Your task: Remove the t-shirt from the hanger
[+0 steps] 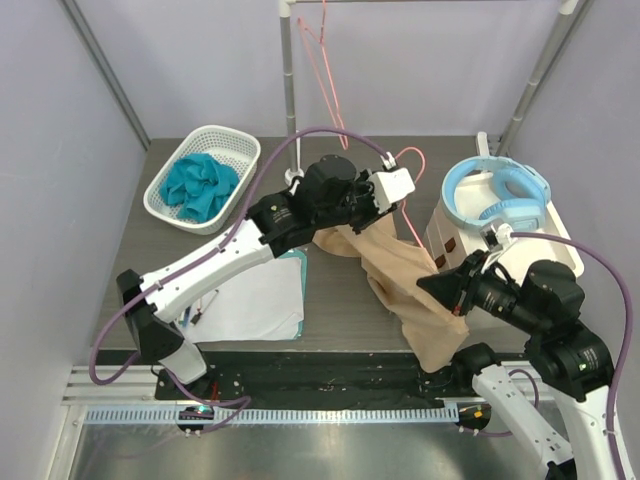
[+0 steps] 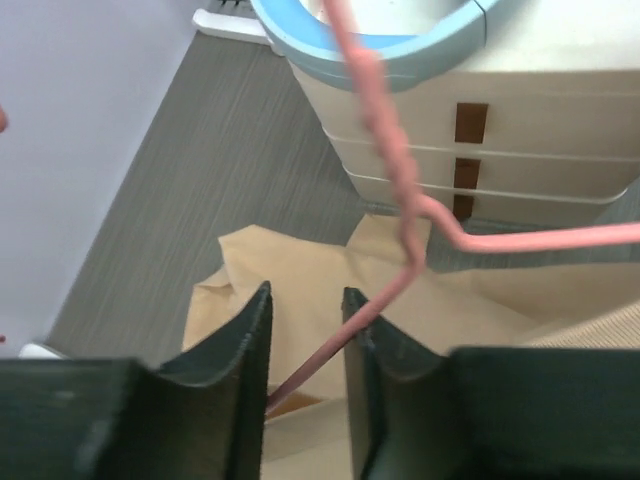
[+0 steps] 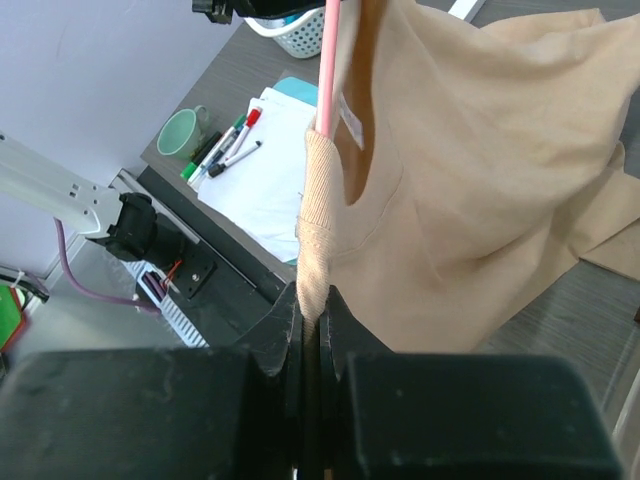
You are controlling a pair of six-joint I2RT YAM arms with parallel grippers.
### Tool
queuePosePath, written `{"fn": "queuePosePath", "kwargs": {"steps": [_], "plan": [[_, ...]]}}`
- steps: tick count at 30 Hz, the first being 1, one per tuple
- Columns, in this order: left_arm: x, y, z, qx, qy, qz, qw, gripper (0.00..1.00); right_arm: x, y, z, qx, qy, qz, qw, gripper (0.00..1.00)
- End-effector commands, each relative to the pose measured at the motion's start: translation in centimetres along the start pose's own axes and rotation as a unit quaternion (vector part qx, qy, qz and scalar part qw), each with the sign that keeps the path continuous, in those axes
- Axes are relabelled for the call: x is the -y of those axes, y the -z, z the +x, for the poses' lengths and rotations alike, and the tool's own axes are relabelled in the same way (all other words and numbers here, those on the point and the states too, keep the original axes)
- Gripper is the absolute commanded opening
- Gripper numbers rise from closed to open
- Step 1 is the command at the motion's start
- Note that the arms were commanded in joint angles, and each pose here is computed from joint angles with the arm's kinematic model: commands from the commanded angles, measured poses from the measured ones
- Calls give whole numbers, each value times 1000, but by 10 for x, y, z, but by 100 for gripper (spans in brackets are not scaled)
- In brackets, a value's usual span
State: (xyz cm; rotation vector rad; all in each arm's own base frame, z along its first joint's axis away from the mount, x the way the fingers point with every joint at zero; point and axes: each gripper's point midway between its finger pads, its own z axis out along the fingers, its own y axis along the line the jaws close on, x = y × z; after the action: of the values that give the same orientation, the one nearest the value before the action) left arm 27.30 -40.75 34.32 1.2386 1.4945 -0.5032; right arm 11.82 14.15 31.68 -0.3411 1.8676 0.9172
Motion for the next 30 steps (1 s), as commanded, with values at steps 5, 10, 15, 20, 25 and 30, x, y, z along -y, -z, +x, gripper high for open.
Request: {"fn": "queuePosePath", "kwargs": {"steps": [5,10,15,20,25,30], "plan": [[-11,20,-33,62,15,-24,998,0,-13,-2,-34,39,24,-18,999,36],[-8,26,-36,60,-12,-26,998,0,-6,-12,-39,5,3,3,1000,68],[-12,29,-35,57,-37,-35,997,0,1,-15,-59,-17,1,45,999,72],[-10,32,-39,64,-58,-26,996,0,14,-5,-94,21,33,110,993,80],[-18,42,-46,73,-65,-53,994,0,14,8,-95,22,53,125,990,86],[-20,52,-43,70,-82,-60,992,0,3,35,-92,89,70,112,987,91]]}}
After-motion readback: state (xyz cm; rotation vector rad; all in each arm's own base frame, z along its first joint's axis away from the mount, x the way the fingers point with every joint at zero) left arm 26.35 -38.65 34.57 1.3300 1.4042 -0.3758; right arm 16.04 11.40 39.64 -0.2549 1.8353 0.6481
